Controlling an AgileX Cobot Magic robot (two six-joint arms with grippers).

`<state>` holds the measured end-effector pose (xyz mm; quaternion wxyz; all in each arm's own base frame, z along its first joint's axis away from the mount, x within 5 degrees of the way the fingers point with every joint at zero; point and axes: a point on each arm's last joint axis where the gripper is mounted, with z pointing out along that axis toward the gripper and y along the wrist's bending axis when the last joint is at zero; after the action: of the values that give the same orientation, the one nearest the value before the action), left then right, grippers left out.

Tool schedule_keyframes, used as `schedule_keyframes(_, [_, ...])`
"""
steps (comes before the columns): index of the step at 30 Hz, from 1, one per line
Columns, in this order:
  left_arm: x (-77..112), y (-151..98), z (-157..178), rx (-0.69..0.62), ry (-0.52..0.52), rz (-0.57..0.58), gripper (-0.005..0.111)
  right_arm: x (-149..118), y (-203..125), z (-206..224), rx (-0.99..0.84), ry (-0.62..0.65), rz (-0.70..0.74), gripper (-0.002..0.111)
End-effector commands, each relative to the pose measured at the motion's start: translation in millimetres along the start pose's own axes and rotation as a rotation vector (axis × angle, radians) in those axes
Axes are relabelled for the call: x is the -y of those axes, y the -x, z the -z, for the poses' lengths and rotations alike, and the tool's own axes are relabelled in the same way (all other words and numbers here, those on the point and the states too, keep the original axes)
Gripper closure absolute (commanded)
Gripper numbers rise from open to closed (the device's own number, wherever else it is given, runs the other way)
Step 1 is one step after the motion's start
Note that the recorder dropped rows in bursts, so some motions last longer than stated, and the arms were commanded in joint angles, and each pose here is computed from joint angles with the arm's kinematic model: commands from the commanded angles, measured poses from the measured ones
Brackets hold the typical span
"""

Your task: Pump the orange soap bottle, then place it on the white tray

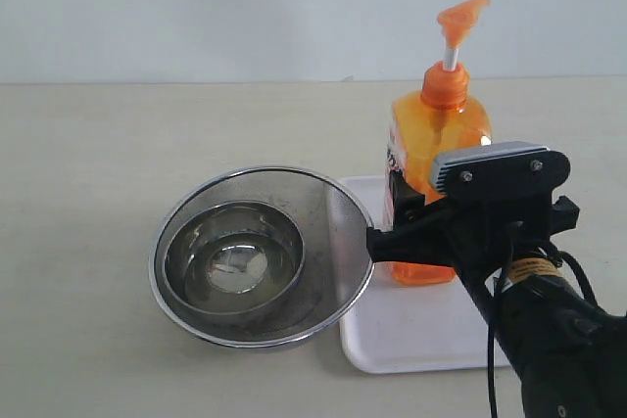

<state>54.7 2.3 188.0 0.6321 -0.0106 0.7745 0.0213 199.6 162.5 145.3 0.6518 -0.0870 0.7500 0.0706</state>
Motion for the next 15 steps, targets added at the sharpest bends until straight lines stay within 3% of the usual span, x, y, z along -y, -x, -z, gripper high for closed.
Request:
schedule_keyframes(1, [-0.1, -0.6, -0.1, 0.004, 0.003, 0.012, 0.102, -2.5, 2.1, -0.2, 0.015, 0.029, 0.050, 0.108])
schedule_keyframes(8, [-0.1, -0.6, -0.1, 0.004, 0.003, 0.012, 0.102, 0.9, -0.6, 1.9, 0.001, 0.012, 0.051, 0.108])
schedule_keyframes(10, [-0.1, -0.6, -0.1, 0.004, 0.003, 0.012, 0.102, 1.4, -0.7, 1.9, 0.000, 0.007, 0.022, 0.103])
schedule_keyframes(12, [-0.1, -0.6, -0.1, 0.004, 0.003, 0.012, 0.102, 1.2, -0.7, 1.9, 0.000, 0.009, 0.012, 0.091])
schedule_keyframes(15, [-0.1, -0.6, -0.1, 0.004, 0.003, 0.012, 0.102, 0.9, -0.6, 1.9, 0.001, 0.012, 0.008, 0.055])
